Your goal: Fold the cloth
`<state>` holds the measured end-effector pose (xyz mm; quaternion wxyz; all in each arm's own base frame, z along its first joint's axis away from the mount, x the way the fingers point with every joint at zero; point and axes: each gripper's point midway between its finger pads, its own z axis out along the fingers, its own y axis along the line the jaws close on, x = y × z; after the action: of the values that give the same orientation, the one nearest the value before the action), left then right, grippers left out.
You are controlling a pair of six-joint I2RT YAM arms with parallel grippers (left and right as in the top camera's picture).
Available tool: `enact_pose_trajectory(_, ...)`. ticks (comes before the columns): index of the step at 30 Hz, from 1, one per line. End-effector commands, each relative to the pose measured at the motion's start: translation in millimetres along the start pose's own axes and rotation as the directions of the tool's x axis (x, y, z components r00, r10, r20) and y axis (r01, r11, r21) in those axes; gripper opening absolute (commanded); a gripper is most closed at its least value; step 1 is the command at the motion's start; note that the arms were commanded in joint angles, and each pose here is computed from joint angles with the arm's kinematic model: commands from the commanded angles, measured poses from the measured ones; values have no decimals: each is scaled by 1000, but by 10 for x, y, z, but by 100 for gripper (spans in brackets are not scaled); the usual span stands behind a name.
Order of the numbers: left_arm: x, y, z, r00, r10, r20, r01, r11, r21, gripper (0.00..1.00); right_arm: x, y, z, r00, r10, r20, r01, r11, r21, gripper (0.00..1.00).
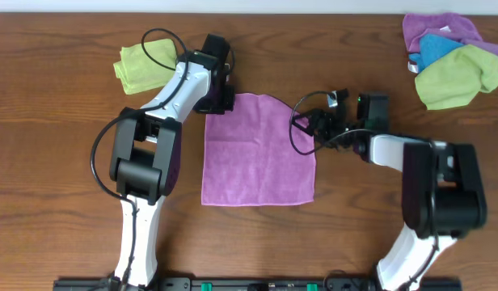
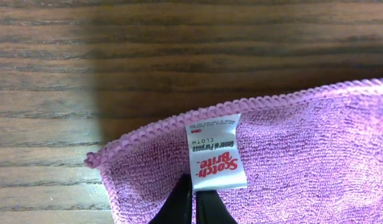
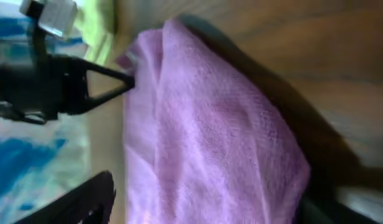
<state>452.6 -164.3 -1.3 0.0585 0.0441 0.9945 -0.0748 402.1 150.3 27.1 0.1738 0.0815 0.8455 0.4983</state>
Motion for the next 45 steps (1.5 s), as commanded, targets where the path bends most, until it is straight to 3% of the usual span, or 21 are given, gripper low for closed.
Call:
enact_pose_trajectory(1, 172, 197, 288, 997, -32, -68, 29, 998, -58, 6, 137, -147, 160, 985, 167, -52, -169, 985, -37, 82)
enact_pose_trajectory(4, 171, 197, 288, 997, -32, -68, 29, 998, -58, 6, -65, -69, 207, 990, 140, -4, -140, 985, -104, 82)
enact_pose_trajectory(9, 171, 197, 288, 997, -32, -68, 29, 998, -58, 6, -741, 233, 76, 988, -35, 151, 60, 985, -162, 83)
enact_pose_trajectory(16, 173, 197, 288, 997, -32, -69, 29, 998, -58, 6, -1501, 718, -222, 916, -252, 313, 313, 935, -165, 87)
enact_pose_trajectory(19, 173, 197, 288, 997, -32, -69, 29, 998, -58, 6, -1597, 874, -283, 906, -282, 316, 351, 917, -188, 91)
enact_pose_trajectory(22, 171, 198, 288, 997, -32, -68, 28, 998, -58, 6, -1467, 840, -245, 938, -247, 242, 302, 927, -223, 89)
enact_pose_trajectory(26, 169, 210, 287, 997, -35, -67, 31, 998, -60, 6, -1269, 805, -210, 961, -235, 148, 267, 927, -263, 75)
enact_pose_trajectory(27, 167, 219, 286, 997, -36, -67, 32, 998, -62, 6, -1247, 785, -203, 963, -230, 138, 259, 930, -261, 67)
enact_pose_trajectory(29, 165, 242, 282, 997, -42, -68, 37, 997, -62, 6, -1228, 795, -219, 965, -229, 130, 256, 933, -255, 48)
enact_pose_trajectory(32, 175, 250, 274, 996, -43, -73, 38, 997, -64, 6, -1239, 846, -283, 957, -252, 141, 278, 938, -209, 9)
enact_pose_trajectory(33, 171, 243, 260, 996, -43, -74, 38, 997, -63, 6, -1247, 829, -316, 955, -256, 147, 278, 948, -154, 2)
enact_pose_trajectory(37, 103, 208, 127, 998, -32, -61, 28, 998, -56, 6, -1163, 673, -534, 946, -309, 99, 292, 944, 155, 1)
enact_pose_trajectory(40, -51, 109, -96, 1000, 13, -5, -13, 999, -42, 6, -1035, 610, -810, 937, -350, 0, 314, 843, 437, 1)
enact_pose_trajectory(45, -178, -74, -490, 994, 75, 79, -72, 997, -36, 6, -809, 674, -954, 920, -379, -101, 362, 721, 591, 1)
